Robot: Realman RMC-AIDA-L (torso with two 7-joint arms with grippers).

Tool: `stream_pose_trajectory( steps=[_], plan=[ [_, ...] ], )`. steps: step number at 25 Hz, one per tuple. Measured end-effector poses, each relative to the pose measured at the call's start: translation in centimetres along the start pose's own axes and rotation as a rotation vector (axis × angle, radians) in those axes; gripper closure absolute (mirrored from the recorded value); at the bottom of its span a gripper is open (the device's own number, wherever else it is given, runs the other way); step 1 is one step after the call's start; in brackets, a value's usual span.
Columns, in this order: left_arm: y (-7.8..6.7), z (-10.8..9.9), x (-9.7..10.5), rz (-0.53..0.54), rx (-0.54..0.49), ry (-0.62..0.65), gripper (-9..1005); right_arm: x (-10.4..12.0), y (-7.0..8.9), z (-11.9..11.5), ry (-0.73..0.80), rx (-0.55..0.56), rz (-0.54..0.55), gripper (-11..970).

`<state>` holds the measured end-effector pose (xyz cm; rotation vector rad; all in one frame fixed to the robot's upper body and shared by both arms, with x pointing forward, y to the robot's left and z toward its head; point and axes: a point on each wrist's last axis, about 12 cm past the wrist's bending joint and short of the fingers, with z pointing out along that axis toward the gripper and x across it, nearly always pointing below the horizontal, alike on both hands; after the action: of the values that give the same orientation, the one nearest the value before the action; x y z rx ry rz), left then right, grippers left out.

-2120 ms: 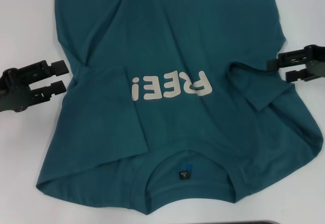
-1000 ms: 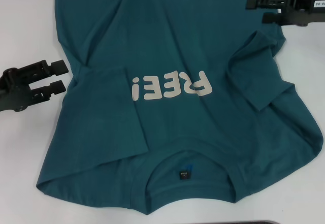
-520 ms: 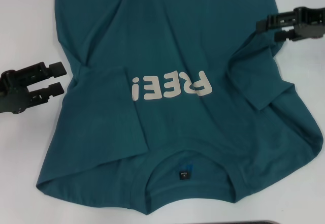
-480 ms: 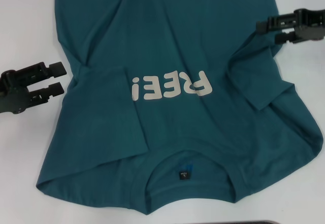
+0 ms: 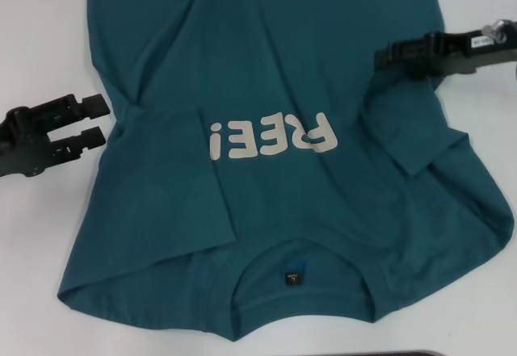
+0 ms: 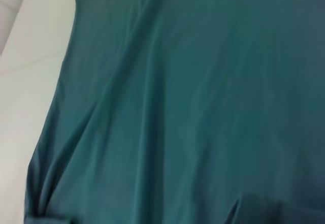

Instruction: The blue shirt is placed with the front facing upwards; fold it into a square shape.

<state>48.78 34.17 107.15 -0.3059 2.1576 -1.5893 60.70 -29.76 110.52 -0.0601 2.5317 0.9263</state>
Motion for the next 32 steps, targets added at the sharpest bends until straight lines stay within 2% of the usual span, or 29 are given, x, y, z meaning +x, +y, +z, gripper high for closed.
stream_pose_trajectory(
  steps=[7, 14, 16, 21, 24, 27, 30, 32],
  plan=[
    [0.0, 0.0, 0.0, 0.000, -0.001, -0.001, 217, -1.0, 0.8, 2.0, -0.097, 0.032, -0.055, 43],
    [0.0, 0.1, 0.0, 0.000, -0.003, -0.003, 217, -1.2, 1.9, 3.4, -0.080, 0.063, -0.111, 43],
    [0.1, 0.0, 0.0, -0.003, -0.004, -0.003, 218, -1.4, 2.2, 2.8, -0.059, 0.039, -0.116, 43],
    [0.3, -0.5, 0.3, -0.011, -0.012, -0.011, 218, -1.6, 2.7, -0.7, 0.018, -0.019, -0.182, 43],
    [0.3, -0.6, 0.3, -0.011, -0.011, -0.010, 218, -1.3, 2.8, -2.9, 0.068, -0.028, -0.289, 43],
    [0.4, -0.6, 0.3, -0.011, -0.013, -0.013, 218, -0.9, 2.7, -4.6, 0.085, -0.012, -0.451, 43],
    [0.3, -0.6, 0.2, -0.010, -0.014, -0.013, 218, -0.1, 2.5, -5.3, 0.086, 0.021, -0.607, 43],
    [0.3, -0.6, 0.2, -0.009, -0.015, -0.012, 218, 0.5, 2.2, -5.4, 0.074, 0.030, -0.665, 43]
  ],
)
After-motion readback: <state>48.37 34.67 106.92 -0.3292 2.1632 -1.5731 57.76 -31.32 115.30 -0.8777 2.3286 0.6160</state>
